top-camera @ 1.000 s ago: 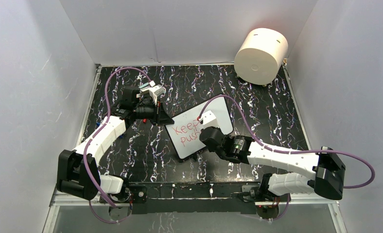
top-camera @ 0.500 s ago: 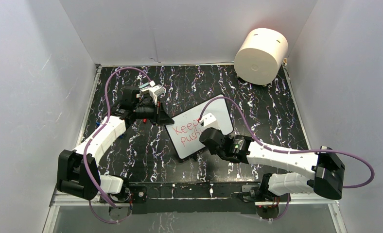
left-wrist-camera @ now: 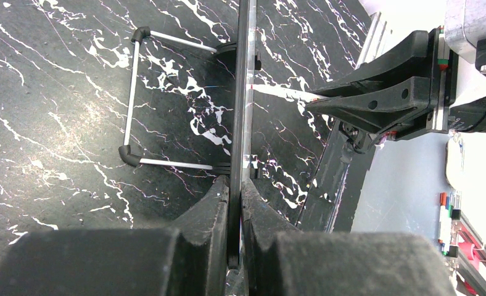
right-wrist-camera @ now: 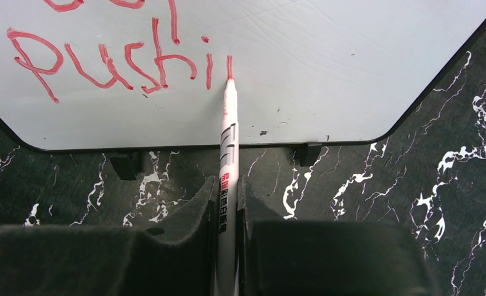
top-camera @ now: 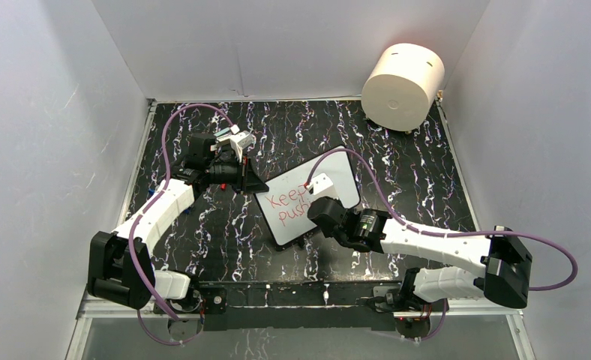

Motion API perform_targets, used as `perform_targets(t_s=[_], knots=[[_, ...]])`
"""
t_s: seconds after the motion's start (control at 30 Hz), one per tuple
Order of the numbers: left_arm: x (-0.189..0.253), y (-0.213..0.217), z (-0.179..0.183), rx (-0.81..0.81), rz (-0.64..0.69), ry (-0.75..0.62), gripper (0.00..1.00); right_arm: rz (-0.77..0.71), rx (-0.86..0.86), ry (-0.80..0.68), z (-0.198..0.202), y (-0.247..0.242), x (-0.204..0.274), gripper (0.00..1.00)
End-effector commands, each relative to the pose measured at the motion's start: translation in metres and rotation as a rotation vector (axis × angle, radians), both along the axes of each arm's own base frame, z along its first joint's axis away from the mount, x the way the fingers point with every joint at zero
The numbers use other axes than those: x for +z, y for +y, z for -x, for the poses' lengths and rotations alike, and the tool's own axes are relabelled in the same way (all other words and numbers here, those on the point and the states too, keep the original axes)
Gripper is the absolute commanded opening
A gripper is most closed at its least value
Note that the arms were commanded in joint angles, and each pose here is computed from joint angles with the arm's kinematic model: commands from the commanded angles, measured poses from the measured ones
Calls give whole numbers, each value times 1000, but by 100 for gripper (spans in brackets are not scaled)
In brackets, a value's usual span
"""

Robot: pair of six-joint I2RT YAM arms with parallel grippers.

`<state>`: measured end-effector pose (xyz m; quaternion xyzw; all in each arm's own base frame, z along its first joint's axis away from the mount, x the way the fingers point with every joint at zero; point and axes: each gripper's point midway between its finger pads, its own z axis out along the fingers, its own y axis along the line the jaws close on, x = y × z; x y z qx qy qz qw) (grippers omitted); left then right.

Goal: Write a sentence on the whiteboard

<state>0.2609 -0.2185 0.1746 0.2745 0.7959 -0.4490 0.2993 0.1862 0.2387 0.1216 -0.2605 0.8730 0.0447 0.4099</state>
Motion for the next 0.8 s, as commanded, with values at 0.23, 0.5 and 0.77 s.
perform_targets(t_s=[0.23, 0.5, 0.77], knots=[[-30, 10, 2, 43, -108, 65, 0, -75, -28, -97, -21, 13, 30, 0], [-31, 10, 2, 42, -108, 67, 0, -82, -25, -119, -25, 16, 37, 0], [-30, 10, 2, 42, -107, 66, 0, -87, -28, -133, -28, 16, 42, 0]])
